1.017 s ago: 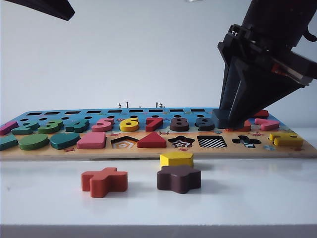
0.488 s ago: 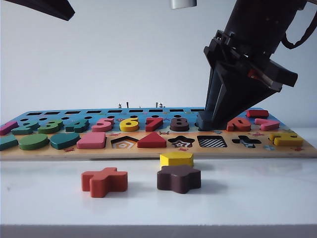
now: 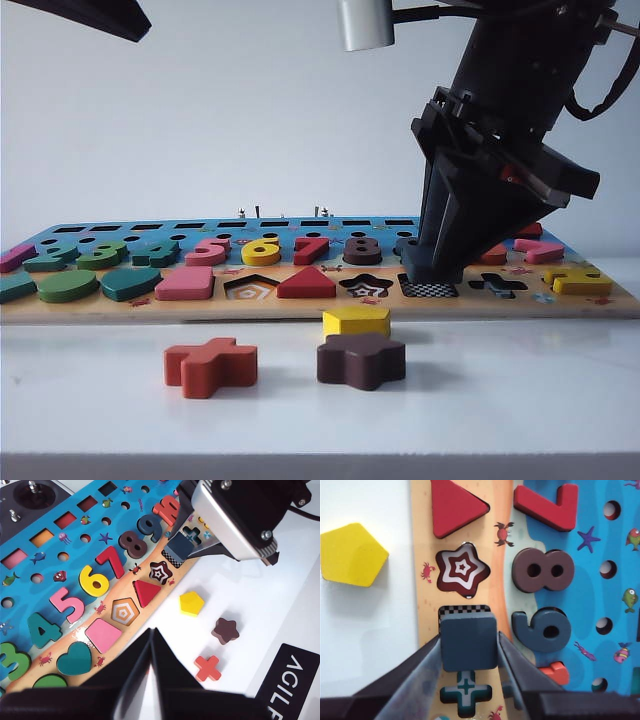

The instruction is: Insert the cube into the slot.

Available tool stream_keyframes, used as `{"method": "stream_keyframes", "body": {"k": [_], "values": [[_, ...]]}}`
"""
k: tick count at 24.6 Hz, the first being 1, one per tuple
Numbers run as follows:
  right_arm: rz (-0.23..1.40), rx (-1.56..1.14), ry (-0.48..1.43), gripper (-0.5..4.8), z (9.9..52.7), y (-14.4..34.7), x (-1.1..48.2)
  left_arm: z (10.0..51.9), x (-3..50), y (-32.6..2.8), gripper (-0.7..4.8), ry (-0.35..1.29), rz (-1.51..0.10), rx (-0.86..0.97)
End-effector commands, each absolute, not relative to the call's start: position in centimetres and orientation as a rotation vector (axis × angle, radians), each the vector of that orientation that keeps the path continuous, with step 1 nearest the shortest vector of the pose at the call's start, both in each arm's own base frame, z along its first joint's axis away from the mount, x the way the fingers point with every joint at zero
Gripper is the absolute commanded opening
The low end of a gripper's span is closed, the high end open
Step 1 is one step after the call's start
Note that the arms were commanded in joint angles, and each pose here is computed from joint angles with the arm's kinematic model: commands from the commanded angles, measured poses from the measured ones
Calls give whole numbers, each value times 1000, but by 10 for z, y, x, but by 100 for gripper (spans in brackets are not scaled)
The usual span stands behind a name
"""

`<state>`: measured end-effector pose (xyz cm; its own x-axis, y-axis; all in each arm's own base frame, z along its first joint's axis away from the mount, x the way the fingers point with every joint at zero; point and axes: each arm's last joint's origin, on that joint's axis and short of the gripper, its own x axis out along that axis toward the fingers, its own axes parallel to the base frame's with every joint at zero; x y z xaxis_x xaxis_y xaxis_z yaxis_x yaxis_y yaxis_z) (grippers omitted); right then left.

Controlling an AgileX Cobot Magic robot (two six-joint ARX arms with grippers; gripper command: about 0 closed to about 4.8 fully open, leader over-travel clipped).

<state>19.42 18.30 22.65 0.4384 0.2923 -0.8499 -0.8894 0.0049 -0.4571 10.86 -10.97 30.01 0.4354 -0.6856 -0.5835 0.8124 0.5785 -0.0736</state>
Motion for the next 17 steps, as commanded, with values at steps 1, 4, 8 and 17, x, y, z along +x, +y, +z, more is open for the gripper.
{"method": "stream_keyframes", "body": {"k": [1, 4, 8, 17], "values": [[1036, -1215, 609, 179, 228, 185, 196, 302, 109, -110, 20, 594, -949, 227], [1036, -1215, 609, 179, 227, 185, 196, 302, 109, -110, 20, 594, -949, 226], [1036, -1215, 610, 179, 227, 185, 196, 302, 109, -110, 20, 594, -949, 227], [1042, -1215, 613, 179, 225, 187, 197, 302, 109, -110, 20, 594, -949, 227]]}}
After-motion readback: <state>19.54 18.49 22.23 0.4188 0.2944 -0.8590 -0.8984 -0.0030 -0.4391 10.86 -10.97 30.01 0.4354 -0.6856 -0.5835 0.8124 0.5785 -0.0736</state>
